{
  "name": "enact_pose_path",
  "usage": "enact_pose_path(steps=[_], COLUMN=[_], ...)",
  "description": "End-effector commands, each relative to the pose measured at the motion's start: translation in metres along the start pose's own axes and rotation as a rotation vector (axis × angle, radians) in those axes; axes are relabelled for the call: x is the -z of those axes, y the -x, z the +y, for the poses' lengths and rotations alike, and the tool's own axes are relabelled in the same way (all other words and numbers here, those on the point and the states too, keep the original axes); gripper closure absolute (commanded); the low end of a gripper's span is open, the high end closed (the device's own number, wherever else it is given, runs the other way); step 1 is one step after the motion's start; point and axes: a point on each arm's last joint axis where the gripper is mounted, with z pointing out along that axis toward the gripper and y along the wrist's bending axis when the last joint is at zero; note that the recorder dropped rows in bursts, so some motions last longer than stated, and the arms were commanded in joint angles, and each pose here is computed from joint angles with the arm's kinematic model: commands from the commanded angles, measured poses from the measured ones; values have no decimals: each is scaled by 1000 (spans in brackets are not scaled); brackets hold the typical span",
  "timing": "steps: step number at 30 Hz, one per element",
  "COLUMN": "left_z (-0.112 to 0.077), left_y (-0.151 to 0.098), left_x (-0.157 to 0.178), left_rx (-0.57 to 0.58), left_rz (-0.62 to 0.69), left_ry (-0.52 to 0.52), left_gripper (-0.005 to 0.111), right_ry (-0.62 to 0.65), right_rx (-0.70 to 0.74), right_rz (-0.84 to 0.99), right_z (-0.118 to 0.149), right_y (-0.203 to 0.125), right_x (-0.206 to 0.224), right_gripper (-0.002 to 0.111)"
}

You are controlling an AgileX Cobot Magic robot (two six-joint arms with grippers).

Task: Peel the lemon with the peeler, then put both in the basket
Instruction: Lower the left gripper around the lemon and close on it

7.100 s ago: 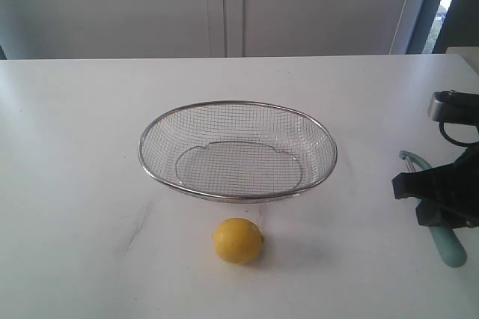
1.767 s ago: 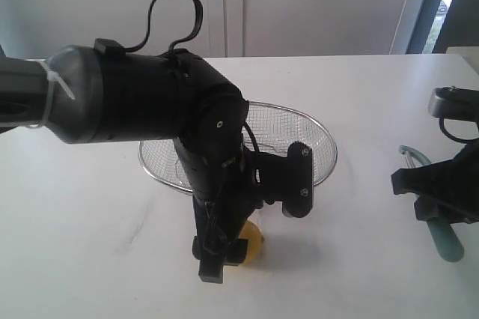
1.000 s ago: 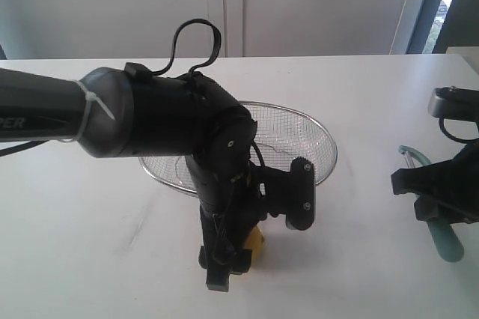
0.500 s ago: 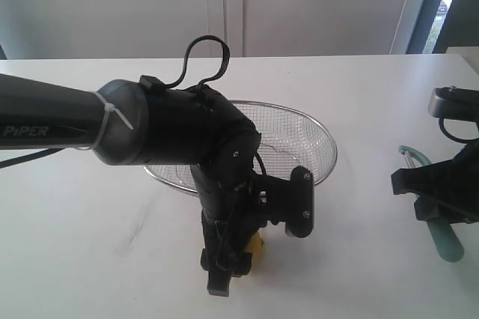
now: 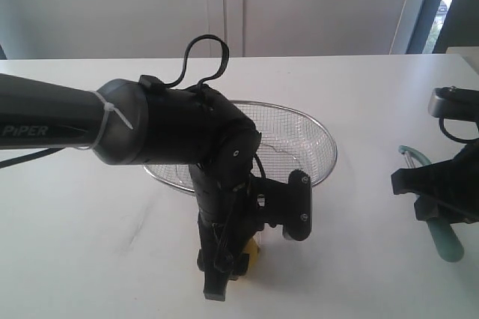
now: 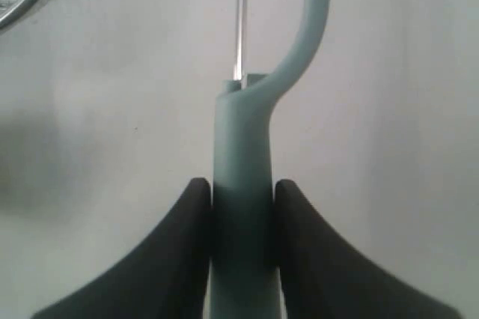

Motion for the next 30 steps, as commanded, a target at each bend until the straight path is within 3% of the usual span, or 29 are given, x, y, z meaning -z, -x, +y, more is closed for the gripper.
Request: enact_pose_path(steps=[1,23,30], left_z=[-7,-4,-7], left_y=[-2,5,4], left_x=[-2,20,43], left_rx=[13,67,99], left_rz=[42,62,45], left_ry=[-65,-124,-106], left_gripper=[107,107,107], right_ry=[3,5,5], right_rx=[7,6,6], right_rz=[-13,-15,-15], right_z=[0,0,0], right_y=[0,0,0], right_x=[1,1,1], right_gripper=[108,108,108])
